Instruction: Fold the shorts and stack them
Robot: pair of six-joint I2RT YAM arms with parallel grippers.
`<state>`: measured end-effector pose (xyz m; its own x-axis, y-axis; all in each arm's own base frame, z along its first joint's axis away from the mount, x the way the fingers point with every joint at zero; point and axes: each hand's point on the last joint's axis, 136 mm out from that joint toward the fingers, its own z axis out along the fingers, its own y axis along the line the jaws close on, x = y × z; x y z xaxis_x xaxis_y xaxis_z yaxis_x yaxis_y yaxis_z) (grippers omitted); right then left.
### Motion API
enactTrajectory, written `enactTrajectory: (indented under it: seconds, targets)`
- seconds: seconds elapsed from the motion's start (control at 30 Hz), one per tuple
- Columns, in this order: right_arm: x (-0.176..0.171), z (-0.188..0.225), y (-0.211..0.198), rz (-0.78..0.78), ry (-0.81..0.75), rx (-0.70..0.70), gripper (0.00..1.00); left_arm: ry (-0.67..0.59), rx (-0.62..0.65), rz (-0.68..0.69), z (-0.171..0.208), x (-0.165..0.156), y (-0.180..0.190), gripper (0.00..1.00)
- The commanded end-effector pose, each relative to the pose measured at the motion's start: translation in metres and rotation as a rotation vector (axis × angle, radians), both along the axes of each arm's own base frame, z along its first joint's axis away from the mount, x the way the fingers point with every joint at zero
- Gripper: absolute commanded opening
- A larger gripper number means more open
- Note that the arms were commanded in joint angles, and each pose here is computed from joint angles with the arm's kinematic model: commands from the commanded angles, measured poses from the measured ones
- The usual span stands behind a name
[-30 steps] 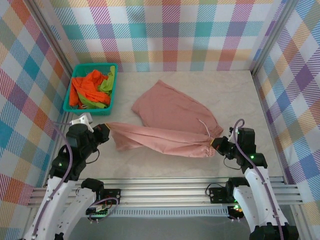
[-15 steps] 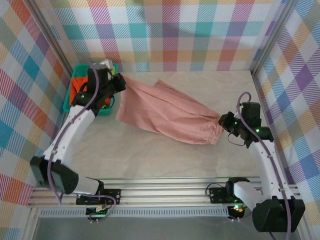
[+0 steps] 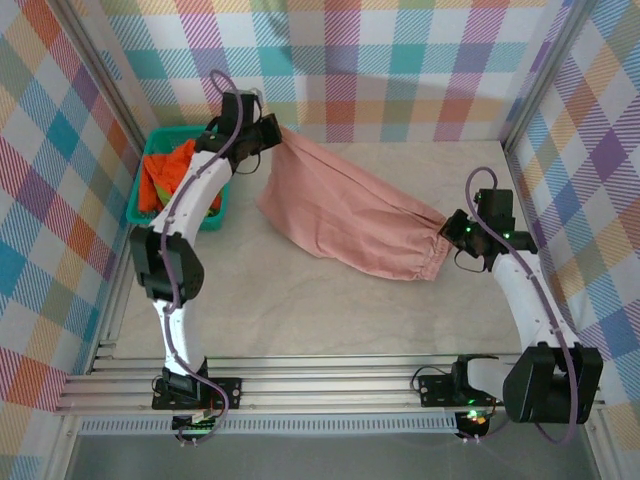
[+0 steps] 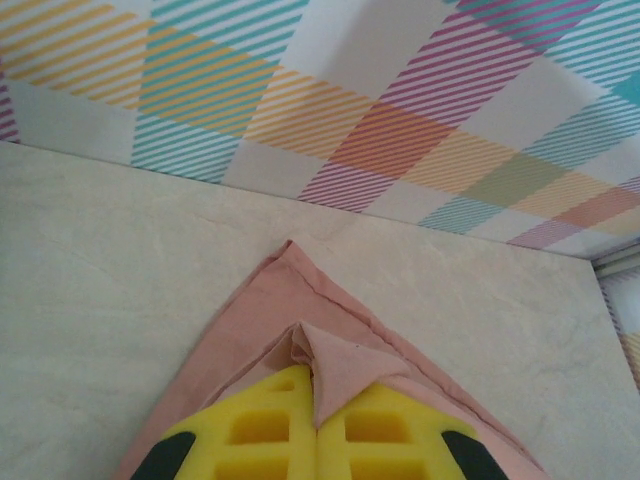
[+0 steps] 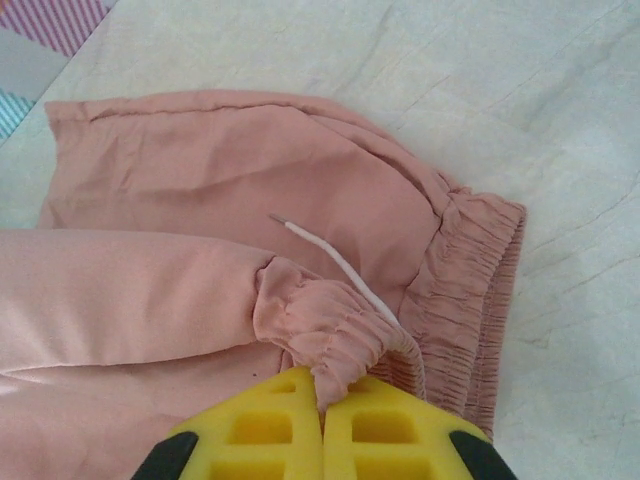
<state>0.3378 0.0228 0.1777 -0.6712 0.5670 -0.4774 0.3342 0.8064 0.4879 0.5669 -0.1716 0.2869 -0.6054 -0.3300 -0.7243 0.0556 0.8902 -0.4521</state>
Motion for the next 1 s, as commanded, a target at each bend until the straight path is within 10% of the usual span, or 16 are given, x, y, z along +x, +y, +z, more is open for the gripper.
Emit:
enactTrajectory:
  seconds: [0.0, 0.2, 0.5, 0.67, 0.97]
  targets:
    - [0.019, 0.004, -0.015, -0.040, -0.031, -0.033, 0.06, 0.003, 0.005, -0.012, 0.000, 0.015, -0.009, 0.00]
    - [0.039, -0.022, -0.034, -0.094, 0.035, -0.037, 0.18, 0.068, 0.003, -0.012, -0.041, 0.053, -0.023, 0.14]
    - [0.064, 0.017, -0.047, -0.062, 0.014, 0.087, 0.89, -0.029, -0.088, -0.103, 0.030, 0.036, -0.035, 0.99]
    - [0.064, 0.029, 0.022, 0.149, -0.063, 0.233, 0.98, 0.018, -0.196, -0.230, 0.026, -0.005, -0.068, 1.00]
    - [0.087, -0.031, 0.049, 0.189, 0.096, 0.344, 1.00, 0.238, -0.224, -0.245, -0.099, -0.021, -0.108, 1.00]
